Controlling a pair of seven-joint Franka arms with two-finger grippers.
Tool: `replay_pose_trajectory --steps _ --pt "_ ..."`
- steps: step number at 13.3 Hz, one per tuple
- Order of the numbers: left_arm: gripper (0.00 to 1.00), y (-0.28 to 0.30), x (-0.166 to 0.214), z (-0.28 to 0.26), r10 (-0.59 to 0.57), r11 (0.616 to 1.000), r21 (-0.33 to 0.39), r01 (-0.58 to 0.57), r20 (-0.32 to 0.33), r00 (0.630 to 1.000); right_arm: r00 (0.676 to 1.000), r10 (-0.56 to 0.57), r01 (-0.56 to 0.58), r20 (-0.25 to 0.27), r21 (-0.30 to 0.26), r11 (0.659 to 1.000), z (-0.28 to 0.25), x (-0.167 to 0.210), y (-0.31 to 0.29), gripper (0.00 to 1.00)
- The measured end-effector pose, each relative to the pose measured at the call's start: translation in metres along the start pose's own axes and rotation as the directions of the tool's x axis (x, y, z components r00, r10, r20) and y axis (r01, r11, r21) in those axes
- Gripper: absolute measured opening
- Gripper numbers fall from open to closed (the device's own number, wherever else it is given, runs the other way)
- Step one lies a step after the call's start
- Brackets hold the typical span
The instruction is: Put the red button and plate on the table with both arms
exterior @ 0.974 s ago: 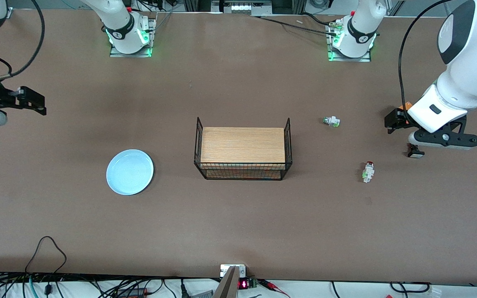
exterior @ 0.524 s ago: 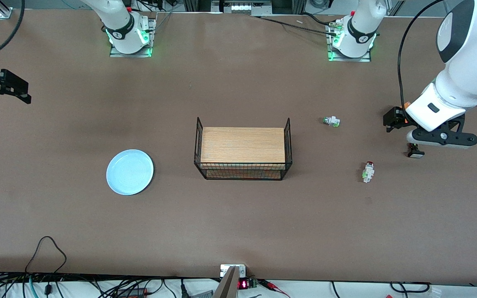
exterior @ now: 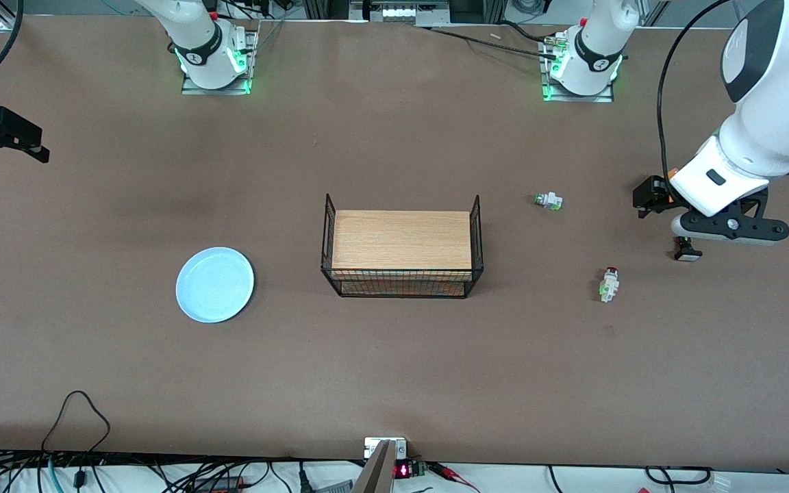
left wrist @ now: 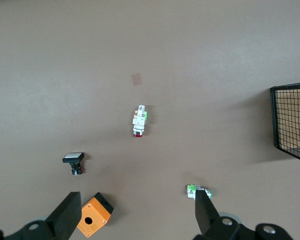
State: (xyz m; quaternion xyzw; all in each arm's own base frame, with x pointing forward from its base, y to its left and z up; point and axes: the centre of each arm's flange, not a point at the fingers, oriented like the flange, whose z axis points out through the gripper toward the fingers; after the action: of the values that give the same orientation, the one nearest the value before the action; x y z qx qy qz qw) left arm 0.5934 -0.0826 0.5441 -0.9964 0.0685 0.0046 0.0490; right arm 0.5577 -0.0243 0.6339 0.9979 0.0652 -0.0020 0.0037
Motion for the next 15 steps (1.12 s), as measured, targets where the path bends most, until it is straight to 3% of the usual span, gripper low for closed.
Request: replay_pose_trajectory --steps 5,10,15 --pt "1.0 0.0 0.0 0.0 0.0 1.0 0.0 0.0 0.0 1.0 0.996 0.087 -0.087 -0.024 -0.002 0.996 -0.001 0.005 -0.011 1.0" --pt "1.0 0.001 0.0 0.0 0.001 1.0 0.0 -0.001 0.001 1.0 0.996 0.094 -0.094 -0.005 -0.004 0.996 0.014 0.012 -0.017 1.0" --pt "1.0 0.004 -0.001 -0.002 -0.007 0.999 -0.045 0.007 0.001 1.0 0.99 0.101 -0.102 0.096 0.0 0.995 0.026 0.003 -0.014 1.0"
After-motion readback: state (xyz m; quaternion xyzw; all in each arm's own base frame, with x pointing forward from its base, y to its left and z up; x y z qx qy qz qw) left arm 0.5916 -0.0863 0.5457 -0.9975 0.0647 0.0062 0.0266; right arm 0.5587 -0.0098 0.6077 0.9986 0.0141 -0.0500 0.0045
